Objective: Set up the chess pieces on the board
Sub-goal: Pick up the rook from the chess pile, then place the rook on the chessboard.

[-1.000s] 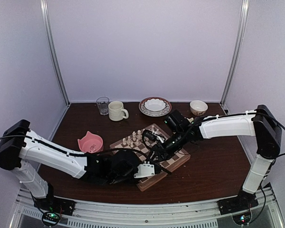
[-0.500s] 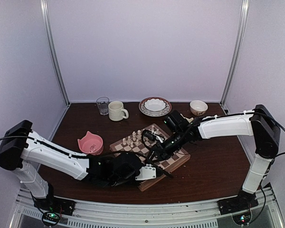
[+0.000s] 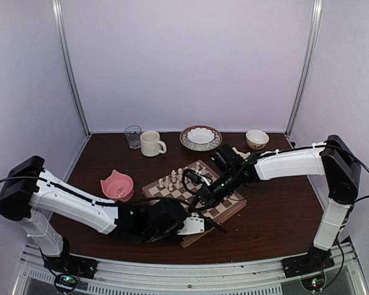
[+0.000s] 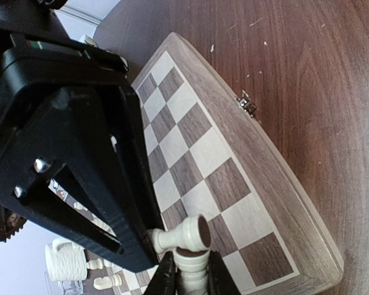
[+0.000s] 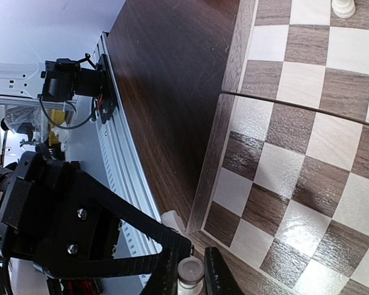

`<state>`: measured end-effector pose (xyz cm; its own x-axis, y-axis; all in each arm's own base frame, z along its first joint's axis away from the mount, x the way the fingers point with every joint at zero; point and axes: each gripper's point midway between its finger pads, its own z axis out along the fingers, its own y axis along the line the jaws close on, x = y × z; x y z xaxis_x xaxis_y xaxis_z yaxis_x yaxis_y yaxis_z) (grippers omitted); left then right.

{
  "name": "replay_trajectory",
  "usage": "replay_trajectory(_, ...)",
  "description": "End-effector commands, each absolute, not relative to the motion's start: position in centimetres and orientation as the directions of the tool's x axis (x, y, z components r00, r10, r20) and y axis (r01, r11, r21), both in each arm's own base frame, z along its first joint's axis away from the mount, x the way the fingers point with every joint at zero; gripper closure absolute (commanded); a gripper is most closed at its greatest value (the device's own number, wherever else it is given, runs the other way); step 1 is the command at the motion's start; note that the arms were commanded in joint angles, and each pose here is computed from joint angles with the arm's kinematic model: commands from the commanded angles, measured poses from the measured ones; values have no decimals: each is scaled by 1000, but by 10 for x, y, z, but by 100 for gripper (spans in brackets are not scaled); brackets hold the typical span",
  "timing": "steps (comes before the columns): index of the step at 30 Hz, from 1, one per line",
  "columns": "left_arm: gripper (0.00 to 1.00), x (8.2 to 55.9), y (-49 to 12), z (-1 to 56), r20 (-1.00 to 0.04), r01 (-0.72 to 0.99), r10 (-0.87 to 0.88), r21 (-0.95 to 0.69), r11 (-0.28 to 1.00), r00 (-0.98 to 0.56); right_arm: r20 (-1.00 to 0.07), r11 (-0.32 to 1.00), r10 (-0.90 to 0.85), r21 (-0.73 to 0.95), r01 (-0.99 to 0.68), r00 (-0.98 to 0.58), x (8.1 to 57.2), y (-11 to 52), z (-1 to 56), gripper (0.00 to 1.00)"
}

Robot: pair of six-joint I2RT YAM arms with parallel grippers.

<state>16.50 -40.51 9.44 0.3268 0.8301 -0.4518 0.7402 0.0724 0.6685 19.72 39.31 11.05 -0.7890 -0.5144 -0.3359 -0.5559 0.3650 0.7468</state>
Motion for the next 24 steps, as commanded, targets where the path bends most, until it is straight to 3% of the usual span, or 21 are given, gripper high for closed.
replay_trajectory(1, 100, 168, -417, 108, -482, 724, 810, 681, 107, 333, -401, 334, -501, 728, -599, -767, 203, 397, 126, 86)
replay_trajectory(7, 100, 167, -416, 110, -490, 734, 811, 670, 115, 320, -470, 372, -427, 687, -624, -772, 224, 382, 136, 87)
replay_trajectory(12, 100, 171, -408, 127, -533, 712, 788, 679, 181, 308, -578, 504, -329, 562, -656, -747, 257, 351, 140, 88)
replay_trajectory(18, 100, 204, -384, 166, -682, 712, 717, 573, 406, 140, -758, 610, -204, 397, -686, -620, 282, 324, 158, 87)
replay_trajectory(24, 100, 233, -350, 192, -805, 678, 593, 431, 596, -9, -822, 606, -150, 363, -708, -549, 280, 335, 154, 88)
